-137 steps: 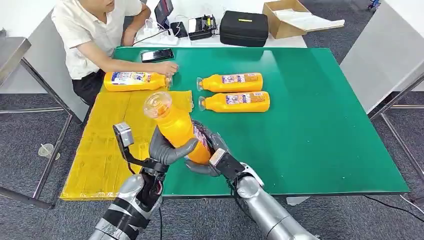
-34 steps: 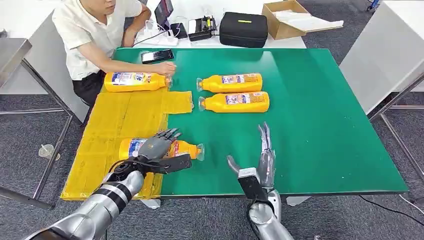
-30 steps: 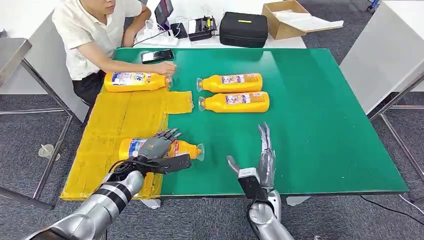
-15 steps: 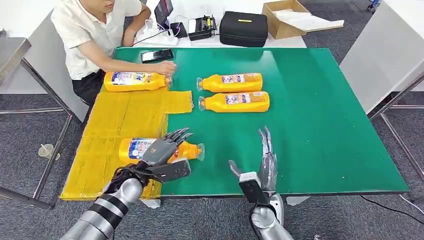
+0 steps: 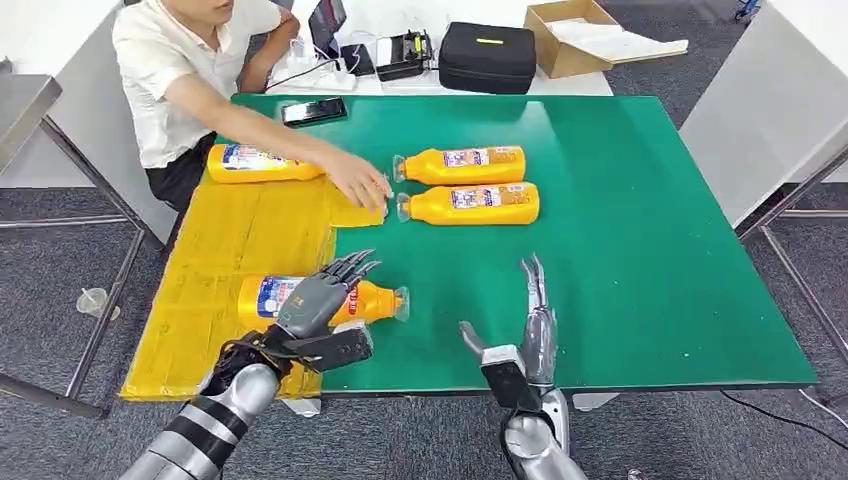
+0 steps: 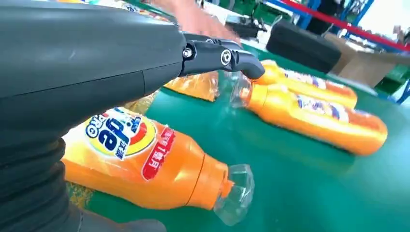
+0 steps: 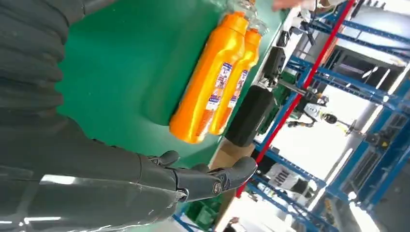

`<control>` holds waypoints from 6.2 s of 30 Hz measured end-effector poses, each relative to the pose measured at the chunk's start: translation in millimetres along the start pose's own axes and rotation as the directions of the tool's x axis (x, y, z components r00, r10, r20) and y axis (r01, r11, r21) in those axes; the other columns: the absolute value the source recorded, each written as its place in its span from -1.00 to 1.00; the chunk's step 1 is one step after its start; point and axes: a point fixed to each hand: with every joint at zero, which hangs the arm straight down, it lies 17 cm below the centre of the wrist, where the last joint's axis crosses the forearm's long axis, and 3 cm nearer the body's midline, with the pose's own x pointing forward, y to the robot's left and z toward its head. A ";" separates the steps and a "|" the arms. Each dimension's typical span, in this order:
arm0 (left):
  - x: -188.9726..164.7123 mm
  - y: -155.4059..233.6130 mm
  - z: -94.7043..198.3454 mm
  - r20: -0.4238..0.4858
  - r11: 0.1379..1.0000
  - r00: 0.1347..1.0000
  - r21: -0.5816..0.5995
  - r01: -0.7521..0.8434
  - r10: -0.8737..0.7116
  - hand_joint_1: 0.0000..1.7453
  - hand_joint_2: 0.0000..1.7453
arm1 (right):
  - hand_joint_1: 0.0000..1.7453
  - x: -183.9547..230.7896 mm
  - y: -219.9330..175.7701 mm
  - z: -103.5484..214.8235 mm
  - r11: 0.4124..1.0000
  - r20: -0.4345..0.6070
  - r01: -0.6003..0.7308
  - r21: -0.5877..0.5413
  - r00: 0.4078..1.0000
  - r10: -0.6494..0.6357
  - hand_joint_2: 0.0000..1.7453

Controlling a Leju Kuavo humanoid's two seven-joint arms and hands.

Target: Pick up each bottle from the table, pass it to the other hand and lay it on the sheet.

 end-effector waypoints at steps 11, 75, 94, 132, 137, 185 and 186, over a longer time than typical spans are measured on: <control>-13.3 10.2 22.7 -0.032 0.777 0.800 0.263 -0.572 0.599 -1.00 1.00 | -1.00 -94.3 -32.8 2.1 0.835 -0.061 -0.496 0.240 0.850 0.523 1.00; 20.6 24.4 -12.6 0.050 0.735 0.777 0.293 -0.612 0.627 -1.00 1.00 | 1.00 -235.5 -52.7 -26.5 0.483 -0.094 -0.474 0.736 0.636 0.766 1.00; 22.5 18.6 -13.9 0.045 0.738 0.776 0.278 -0.615 0.629 -1.00 1.00 | 1.00 -250.8 -69.6 -29.1 0.415 -0.127 -0.360 0.836 0.609 0.783 1.00; 45.2 43.0 -16.5 0.269 0.320 0.384 0.251 -0.913 0.883 -1.00 1.00 | 0.94 40.8 63.4 -72.3 0.901 0.062 0.203 0.384 0.968 -0.244 1.00; 56.9 46.5 -18.5 0.288 0.329 0.381 0.214 -0.920 0.879 -1.00 1.00 | 1.00 43.9 78.5 -63.1 0.867 0.036 0.233 0.441 0.960 -0.277 1.00; 71.6 28.1 -45.4 0.179 0.676 0.712 0.227 -0.701 0.679 -1.00 1.00 | 1.00 6.8 138.2 -17.1 0.743 -0.107 0.215 0.634 0.976 -0.191 1.00; 72.8 26.8 -45.7 0.177 0.690 0.725 0.224 -0.688 0.666 -1.00 1.00 | 1.00 5.9 136.9 -16.9 0.745 -0.108 0.212 0.633 0.976 -0.187 1.00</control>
